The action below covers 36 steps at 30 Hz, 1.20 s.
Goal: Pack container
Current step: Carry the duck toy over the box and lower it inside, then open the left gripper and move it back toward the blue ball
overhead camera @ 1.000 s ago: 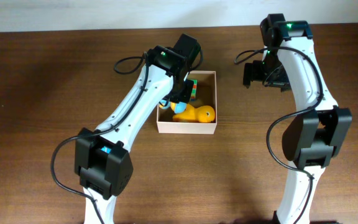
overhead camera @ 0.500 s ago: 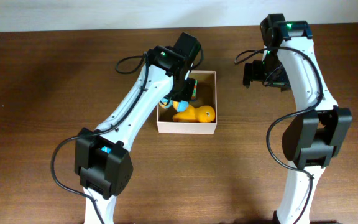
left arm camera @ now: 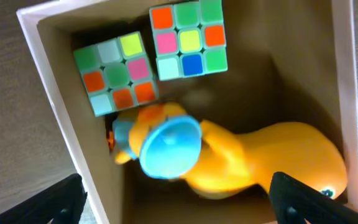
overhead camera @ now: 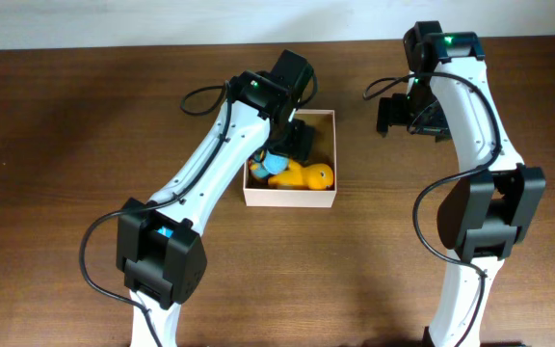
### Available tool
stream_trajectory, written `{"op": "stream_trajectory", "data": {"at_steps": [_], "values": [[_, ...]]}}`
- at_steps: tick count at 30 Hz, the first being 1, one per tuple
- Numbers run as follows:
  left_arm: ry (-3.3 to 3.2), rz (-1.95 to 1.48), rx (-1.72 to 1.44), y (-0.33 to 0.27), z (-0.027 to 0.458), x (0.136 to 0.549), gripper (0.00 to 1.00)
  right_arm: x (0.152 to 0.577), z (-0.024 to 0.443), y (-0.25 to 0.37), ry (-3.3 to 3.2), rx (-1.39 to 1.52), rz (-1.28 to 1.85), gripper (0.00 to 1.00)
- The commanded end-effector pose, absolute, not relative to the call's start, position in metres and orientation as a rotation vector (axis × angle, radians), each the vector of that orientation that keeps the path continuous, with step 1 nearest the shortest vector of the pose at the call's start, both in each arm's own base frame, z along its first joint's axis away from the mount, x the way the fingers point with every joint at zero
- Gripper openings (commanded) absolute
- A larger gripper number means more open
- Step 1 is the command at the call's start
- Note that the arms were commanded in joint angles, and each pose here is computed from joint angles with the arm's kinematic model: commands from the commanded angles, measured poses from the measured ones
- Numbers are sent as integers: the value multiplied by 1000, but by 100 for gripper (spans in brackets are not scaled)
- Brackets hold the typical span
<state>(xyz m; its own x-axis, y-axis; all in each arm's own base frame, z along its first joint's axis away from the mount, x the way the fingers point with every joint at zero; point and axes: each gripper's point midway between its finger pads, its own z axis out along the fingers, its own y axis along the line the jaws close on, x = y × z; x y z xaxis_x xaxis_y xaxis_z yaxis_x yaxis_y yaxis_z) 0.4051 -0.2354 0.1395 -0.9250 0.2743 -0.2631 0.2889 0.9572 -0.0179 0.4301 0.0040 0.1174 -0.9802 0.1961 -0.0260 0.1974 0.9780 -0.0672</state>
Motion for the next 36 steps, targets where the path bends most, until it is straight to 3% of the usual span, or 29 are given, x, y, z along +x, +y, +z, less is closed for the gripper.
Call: {"op": "stream_trajectory", "data": {"at_steps": [1,7,11,19,26,36], "values": [[2813,-99,416,-239,150,410,96,430,116,-1,3104,325,-134,99],[2799,-99,349,-225,174,416,97,430,116,-1,3104,325,-134,99],[2757,-96,279,-200,215,418,97,430,116,-1,3104,325,-134,99],[2772,-25,78,-119,270,382,99,430,116,-1,3104,325,-134,98],[2868,163,2,-75,269,353,99,430,116,-1,3104,325,-134,99],[2929,194,-131,-69,226,335,99,430,116,-1,3104,325,-134,99]]}}
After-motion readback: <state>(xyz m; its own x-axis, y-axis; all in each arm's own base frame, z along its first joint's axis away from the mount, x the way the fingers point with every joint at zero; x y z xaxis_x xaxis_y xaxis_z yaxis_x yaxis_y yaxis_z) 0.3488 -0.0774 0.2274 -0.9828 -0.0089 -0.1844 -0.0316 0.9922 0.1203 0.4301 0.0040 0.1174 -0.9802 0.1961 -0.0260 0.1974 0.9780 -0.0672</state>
